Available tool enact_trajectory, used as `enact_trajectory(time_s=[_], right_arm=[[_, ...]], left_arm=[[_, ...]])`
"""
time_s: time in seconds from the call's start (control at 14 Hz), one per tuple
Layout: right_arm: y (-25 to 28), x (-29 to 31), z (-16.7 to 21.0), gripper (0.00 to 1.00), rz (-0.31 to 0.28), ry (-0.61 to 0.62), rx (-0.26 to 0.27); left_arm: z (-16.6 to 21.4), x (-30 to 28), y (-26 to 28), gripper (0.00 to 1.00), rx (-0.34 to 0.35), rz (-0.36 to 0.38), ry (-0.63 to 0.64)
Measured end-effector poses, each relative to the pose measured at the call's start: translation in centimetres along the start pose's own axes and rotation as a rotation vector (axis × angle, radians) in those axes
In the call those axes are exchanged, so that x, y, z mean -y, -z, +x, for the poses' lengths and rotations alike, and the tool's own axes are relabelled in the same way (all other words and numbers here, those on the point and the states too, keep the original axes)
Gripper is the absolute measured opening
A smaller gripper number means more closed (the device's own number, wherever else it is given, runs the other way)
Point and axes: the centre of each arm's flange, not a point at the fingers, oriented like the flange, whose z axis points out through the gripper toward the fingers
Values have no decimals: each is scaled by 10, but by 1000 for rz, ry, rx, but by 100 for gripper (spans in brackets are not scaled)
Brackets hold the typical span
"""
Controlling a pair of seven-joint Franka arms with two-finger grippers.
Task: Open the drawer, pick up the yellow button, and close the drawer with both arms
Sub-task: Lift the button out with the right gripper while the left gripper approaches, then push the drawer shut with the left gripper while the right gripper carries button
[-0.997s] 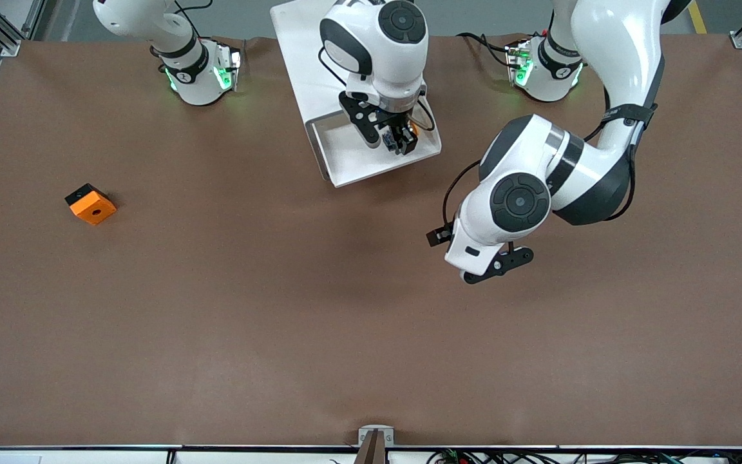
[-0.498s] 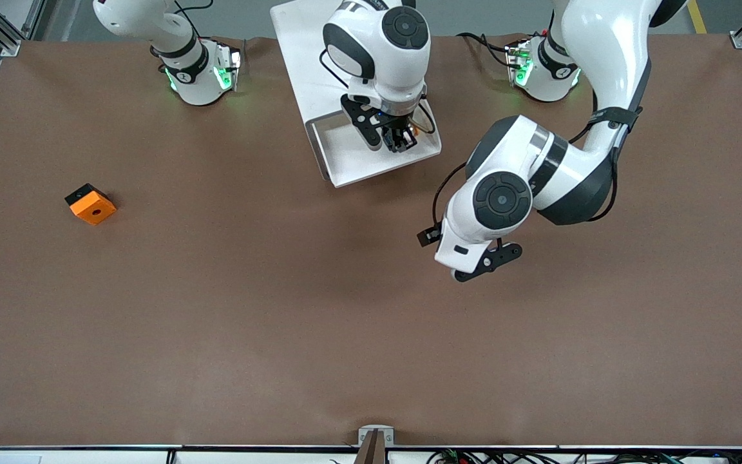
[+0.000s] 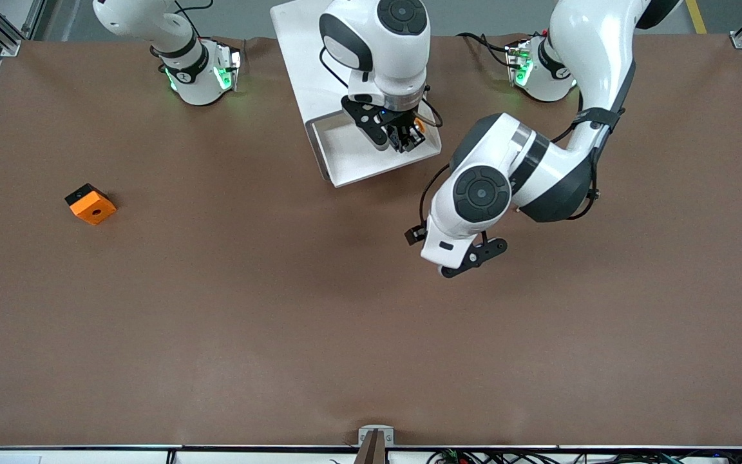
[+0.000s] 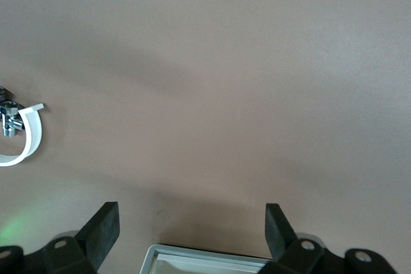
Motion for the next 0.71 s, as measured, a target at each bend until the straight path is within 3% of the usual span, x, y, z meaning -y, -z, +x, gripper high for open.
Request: enact_trajectory(time_s=[0.43,0.71], right_arm=[[35,-8,52,42,-70,439,5],[74,-14,130,42,-62,571,23]], left_arm=[[6,-10,-46,100,-38,-69,2],[-13,-4,-46,100,-42,-70,-16]])
